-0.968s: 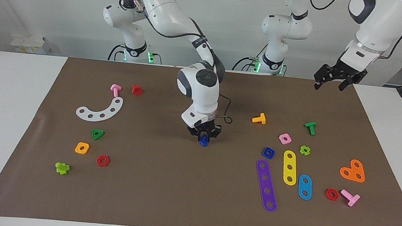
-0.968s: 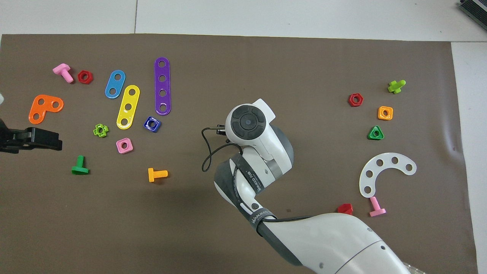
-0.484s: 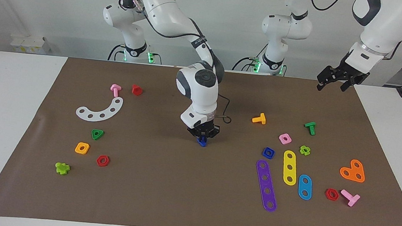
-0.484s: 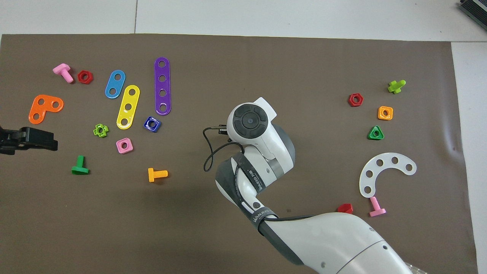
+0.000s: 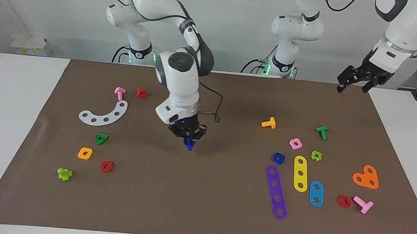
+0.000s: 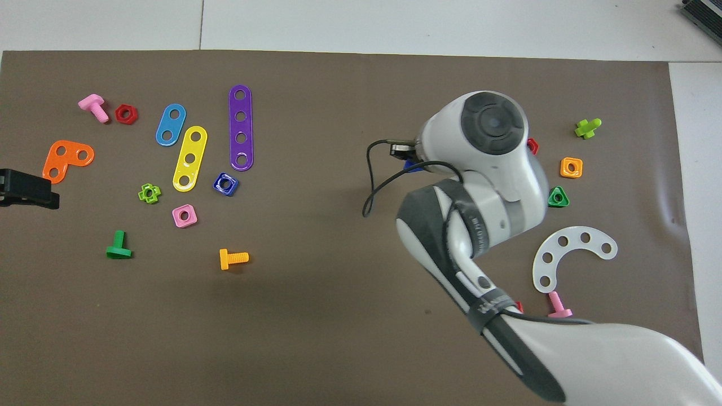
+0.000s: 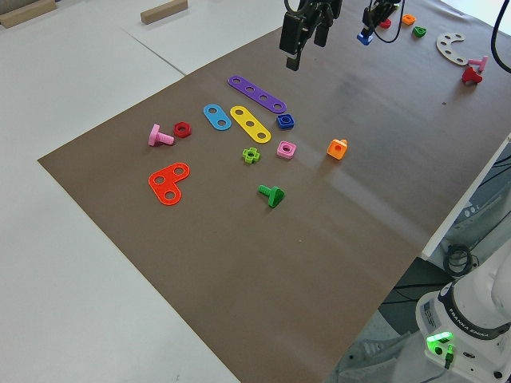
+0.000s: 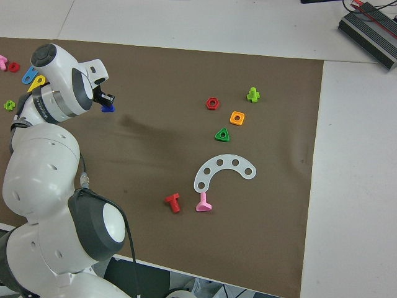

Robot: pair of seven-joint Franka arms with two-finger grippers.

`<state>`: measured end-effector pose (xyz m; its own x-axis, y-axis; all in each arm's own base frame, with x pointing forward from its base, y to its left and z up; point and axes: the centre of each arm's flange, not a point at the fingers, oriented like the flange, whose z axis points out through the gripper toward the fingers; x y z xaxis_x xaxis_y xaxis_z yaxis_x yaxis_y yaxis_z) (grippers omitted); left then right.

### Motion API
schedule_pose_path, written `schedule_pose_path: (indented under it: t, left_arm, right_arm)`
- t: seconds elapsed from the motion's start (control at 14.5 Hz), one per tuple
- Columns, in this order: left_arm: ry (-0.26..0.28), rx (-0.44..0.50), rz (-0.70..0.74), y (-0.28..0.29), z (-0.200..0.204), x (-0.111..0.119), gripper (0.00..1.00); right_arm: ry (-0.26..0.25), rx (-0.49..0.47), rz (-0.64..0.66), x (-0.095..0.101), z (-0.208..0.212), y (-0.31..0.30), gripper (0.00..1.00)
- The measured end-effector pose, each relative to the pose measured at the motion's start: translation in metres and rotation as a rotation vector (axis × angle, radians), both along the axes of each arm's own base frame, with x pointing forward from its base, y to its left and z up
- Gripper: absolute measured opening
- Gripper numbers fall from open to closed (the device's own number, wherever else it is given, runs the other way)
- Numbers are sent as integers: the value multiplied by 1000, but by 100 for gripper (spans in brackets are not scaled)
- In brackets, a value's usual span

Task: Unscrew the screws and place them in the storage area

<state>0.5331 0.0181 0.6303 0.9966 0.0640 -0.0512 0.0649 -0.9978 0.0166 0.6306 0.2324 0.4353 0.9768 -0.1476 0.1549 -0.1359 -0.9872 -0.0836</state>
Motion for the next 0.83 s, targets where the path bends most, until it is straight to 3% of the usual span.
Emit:
schedule_pose_path:
  t: [0.14,0.35,0.83]
  left_arm:
    - [7,4,5,7,0,9,100]
    - [21,6,-7,1,-7,15,100]
    - [-4,6,-28,-9,-13,20,100]
  right_arm:
    - [13,-18,14,1,10,-79,19]
    - [61,-42,44,-9,-11,-162,19]
    - [91,-8,-2,-48,-99,-211,19]
